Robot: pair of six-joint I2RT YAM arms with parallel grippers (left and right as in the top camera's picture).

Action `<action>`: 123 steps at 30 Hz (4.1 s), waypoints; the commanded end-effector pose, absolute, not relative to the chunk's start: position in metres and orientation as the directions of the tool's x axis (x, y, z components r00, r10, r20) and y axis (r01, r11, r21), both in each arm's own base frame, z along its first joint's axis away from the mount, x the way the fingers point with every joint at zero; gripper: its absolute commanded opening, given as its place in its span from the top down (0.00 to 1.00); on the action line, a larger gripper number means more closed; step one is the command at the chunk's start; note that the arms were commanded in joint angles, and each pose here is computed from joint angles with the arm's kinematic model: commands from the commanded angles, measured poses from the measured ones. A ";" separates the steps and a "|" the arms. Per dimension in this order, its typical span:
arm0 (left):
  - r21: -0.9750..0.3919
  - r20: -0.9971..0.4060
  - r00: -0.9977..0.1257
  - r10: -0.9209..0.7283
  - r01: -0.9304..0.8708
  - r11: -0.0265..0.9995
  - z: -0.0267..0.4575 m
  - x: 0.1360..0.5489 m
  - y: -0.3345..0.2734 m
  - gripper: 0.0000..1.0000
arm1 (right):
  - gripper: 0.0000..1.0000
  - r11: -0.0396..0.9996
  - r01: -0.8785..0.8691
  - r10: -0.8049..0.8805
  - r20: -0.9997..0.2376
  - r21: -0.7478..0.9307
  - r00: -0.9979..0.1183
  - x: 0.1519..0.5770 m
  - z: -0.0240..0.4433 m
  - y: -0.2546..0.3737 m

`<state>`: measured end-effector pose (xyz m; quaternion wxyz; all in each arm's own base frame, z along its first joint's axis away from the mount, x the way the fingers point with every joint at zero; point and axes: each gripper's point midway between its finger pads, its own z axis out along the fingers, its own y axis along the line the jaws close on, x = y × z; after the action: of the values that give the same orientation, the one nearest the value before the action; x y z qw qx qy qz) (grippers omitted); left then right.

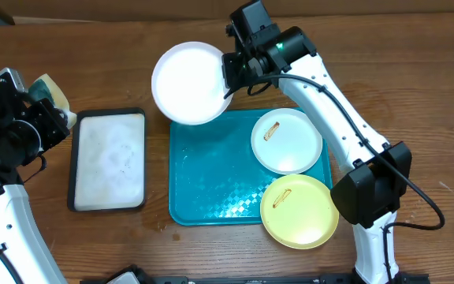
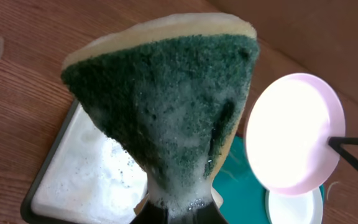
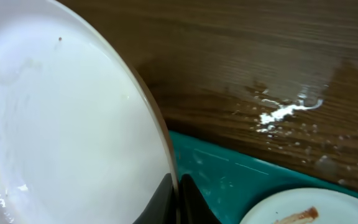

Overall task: Clean dirty plates on tray and stack at the side
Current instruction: 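Carry the white plate right and place it on the pink plate, then move the right gripper back and pinch the second white plate's rim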

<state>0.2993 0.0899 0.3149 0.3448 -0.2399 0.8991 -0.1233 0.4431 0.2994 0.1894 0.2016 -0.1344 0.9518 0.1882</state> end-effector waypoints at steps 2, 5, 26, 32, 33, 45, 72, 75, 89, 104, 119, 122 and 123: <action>-0.386 -0.556 -0.642 -0.528 -0.363 0.848 0.315 0.302 0.095 0.96 | 0.96 0.706 -0.574 -0.348 -0.503 0.415 -0.791 0.409 0.229 0.336; -0.396 -0.536 -0.654 -0.533 -0.363 0.843 0.310 0.305 0.094 0.96 | 0.96 0.527 -0.681 -0.432 -0.530 0.509 -0.730 0.383 0.242 0.353; -0.404 -0.495 -0.687 -0.533 -0.361 0.841 0.300 0.307 0.088 0.96 | 0.96 0.914 -0.034 0.106 -0.317 0.405 -0.942 0.472 0.213 0.151; -0.400 -0.497 -0.706 -0.504 -0.329 0.855 0.300 0.309 0.078 0.96 | 0.96 0.920 0.262 0.331 -0.219 0.292 -0.918 0.465 0.197 0.022; -0.398 -0.499 -0.709 -0.499 -0.324 0.858 0.300 0.310 0.077 0.96 | 0.96 0.913 0.316 0.372 -0.211 0.258 -0.904 0.461 0.194 -0.003; -0.399 -0.495 -0.715 -0.494 -0.318 0.860 0.299 0.310 0.074 0.96 | 0.96 0.763 0.637 0.645 -0.071 0.110 -0.761 0.406 0.141 -0.139; -0.398 -0.492 -0.716 -0.495 -0.321 0.860 0.298 0.309 0.074 0.96 | 0.43 0.809 0.528 0.493 0.192 0.257 -0.849 0.383 0.126 -0.038; -0.398 -0.489 -0.718 -0.496 -0.322 0.859 0.298 0.309 0.074 0.96 | 0.43 0.850 0.479 0.435 0.219 0.221 -0.873 0.375 0.118 -0.016; -0.398 -0.490 -0.717 -0.496 -0.322 0.859 0.298 0.309 0.074 0.96 | 0.56 0.957 0.274 0.233 0.314 0.091 -0.920 0.334 0.060 0.061; -0.397 -0.491 -0.717 -0.495 -0.322 0.859 0.298 0.309 0.074 0.96 | 0.80 0.972 0.217 0.184 0.280 0.093 -0.942 0.330 0.028 0.083; -0.398 -0.489 -0.718 -0.496 -0.322 0.859 0.298 0.309 0.074 0.96 | 0.81 0.985 -0.005 -0.030 0.142 0.175 -0.989 0.347 0.023 0.143; -0.398 -0.489 -0.718 -0.495 -0.322 0.859 0.298 0.309 0.074 0.96 | 0.81 0.969 -0.123 -0.145 0.093 0.214 -0.985 0.347 0.023 0.171; -0.397 -0.489 -0.718 -0.495 -0.322 0.859 0.298 0.309 0.074 0.96 | 0.80 0.962 -0.165 -0.185 0.073 0.219 -0.980 0.347 0.023 0.179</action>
<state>0.3057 0.0769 0.2929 0.2965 -0.2312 0.9159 -0.1402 0.3513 0.1482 0.0141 -0.0683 -0.0136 0.9940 0.0840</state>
